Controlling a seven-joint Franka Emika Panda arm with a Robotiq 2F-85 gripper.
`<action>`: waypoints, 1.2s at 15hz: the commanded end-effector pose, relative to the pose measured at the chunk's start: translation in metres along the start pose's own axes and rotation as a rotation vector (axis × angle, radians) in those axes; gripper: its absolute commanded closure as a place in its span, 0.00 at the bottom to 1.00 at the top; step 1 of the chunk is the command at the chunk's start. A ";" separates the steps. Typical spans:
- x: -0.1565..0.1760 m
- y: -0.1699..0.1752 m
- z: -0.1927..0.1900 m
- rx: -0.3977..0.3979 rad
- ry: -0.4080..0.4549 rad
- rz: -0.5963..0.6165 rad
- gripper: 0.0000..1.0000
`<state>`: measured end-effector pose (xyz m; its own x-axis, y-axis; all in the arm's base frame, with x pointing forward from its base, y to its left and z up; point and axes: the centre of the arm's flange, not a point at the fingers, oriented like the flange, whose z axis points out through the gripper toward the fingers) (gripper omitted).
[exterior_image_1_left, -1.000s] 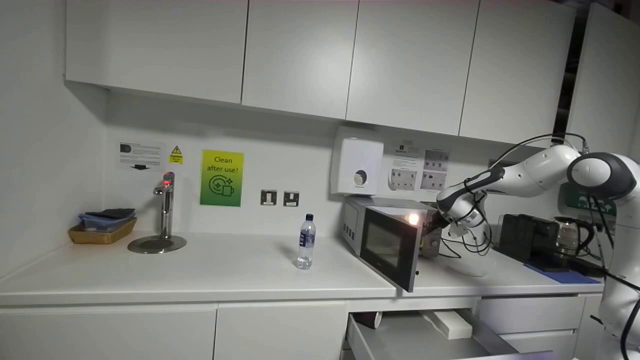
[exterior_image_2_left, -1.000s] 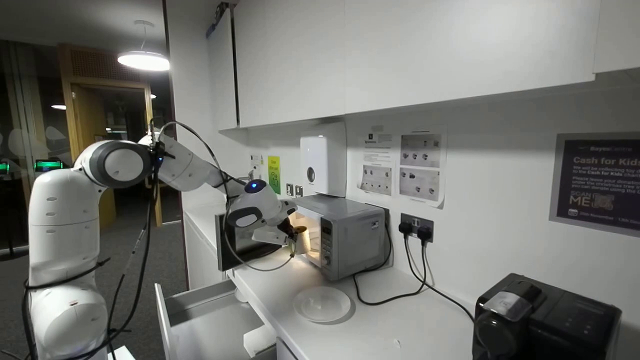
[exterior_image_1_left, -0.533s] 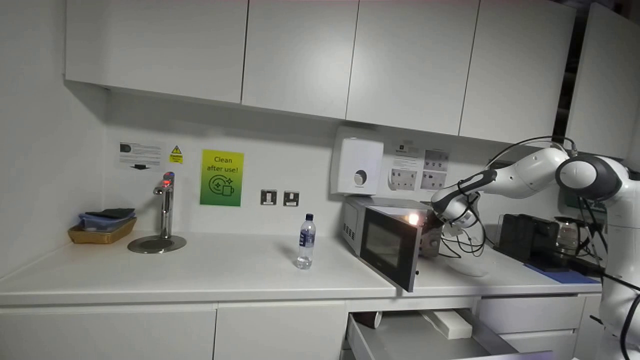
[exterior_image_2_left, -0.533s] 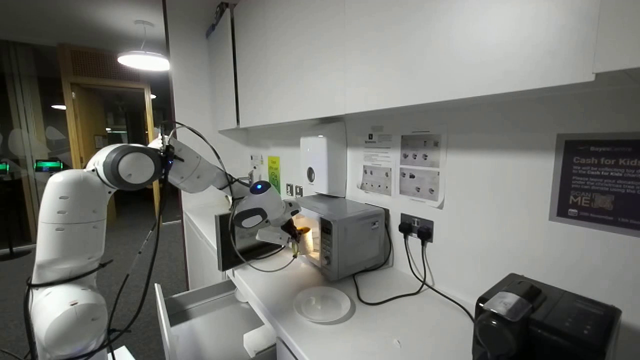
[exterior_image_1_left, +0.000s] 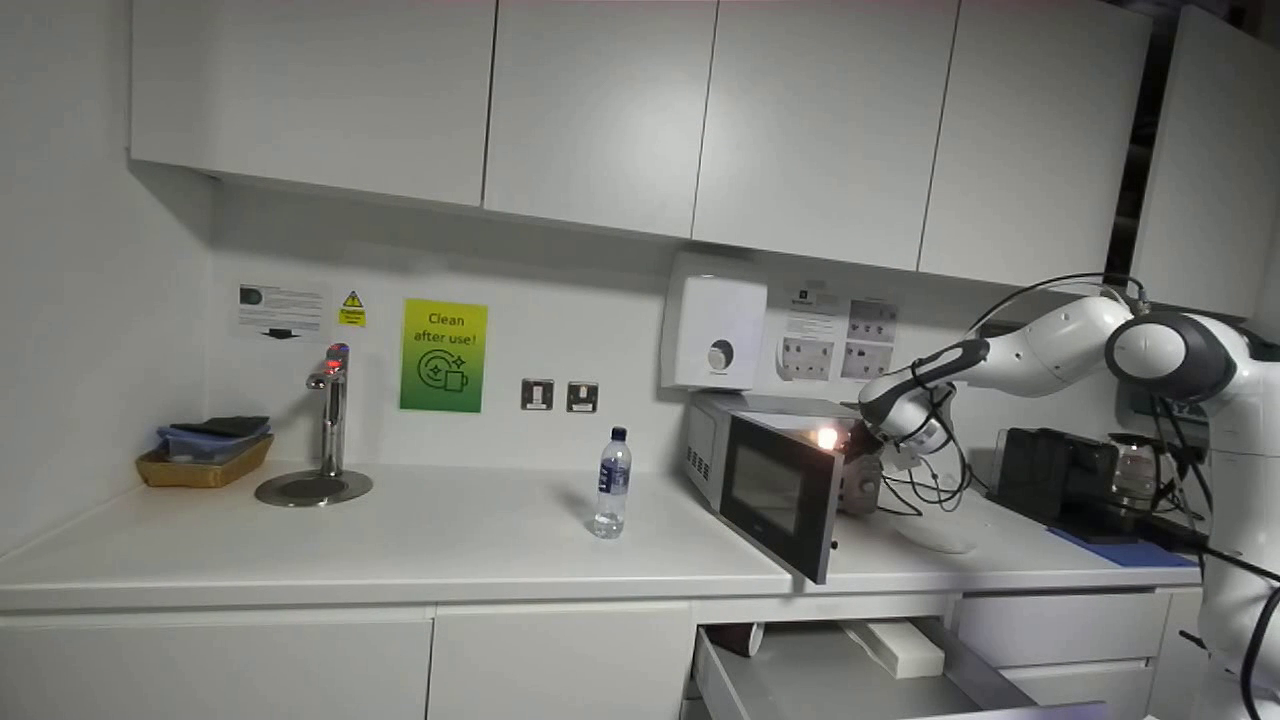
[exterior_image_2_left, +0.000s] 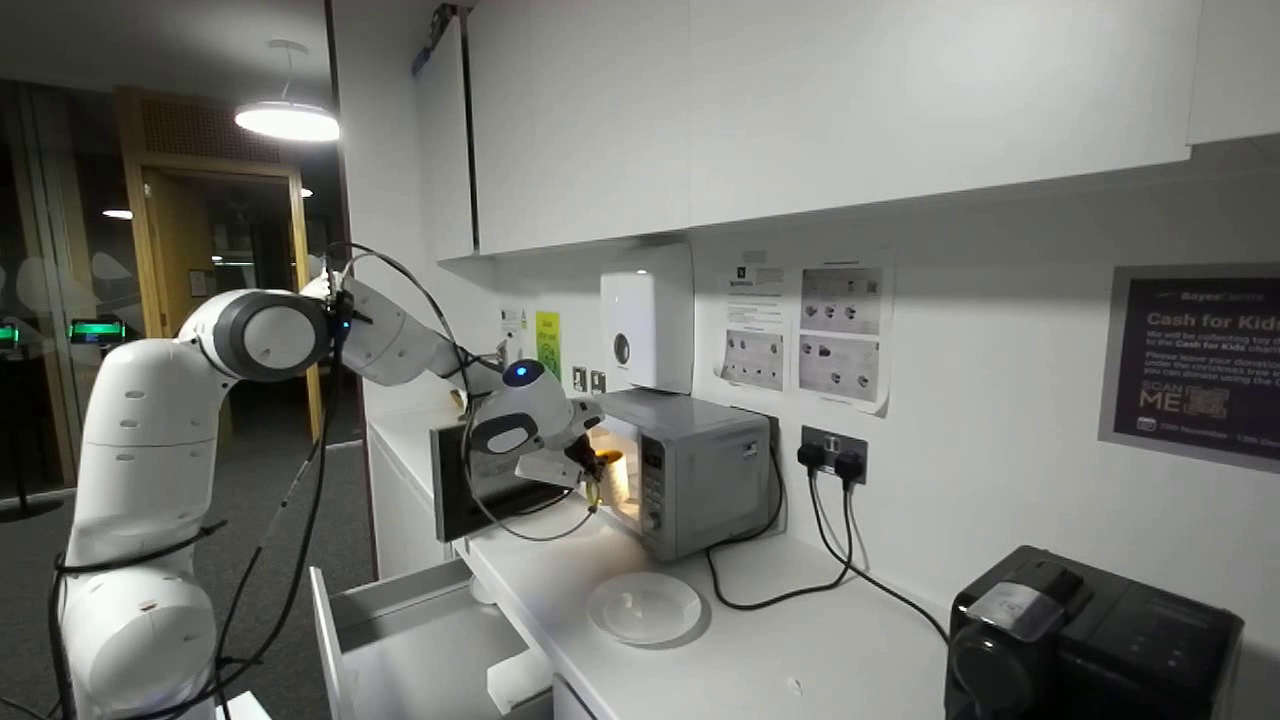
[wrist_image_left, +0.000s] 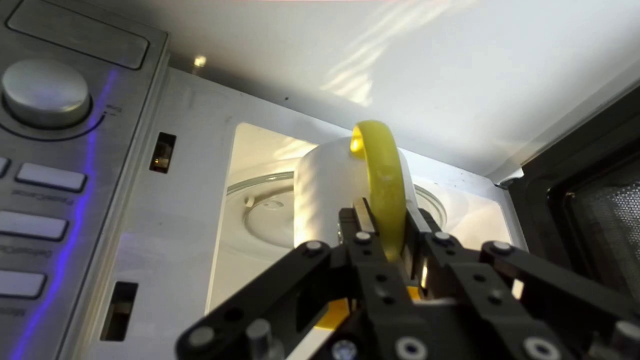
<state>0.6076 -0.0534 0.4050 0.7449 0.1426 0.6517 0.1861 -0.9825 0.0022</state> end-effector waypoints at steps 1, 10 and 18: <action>0.000 0.000 0.000 0.000 0.000 0.000 0.82; 0.000 0.000 0.000 0.000 0.000 0.000 0.96; 0.010 -0.005 0.017 0.002 -0.008 0.012 0.96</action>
<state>0.6106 -0.0504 0.3864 0.7644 0.1451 0.6283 0.1910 -0.9816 -0.0058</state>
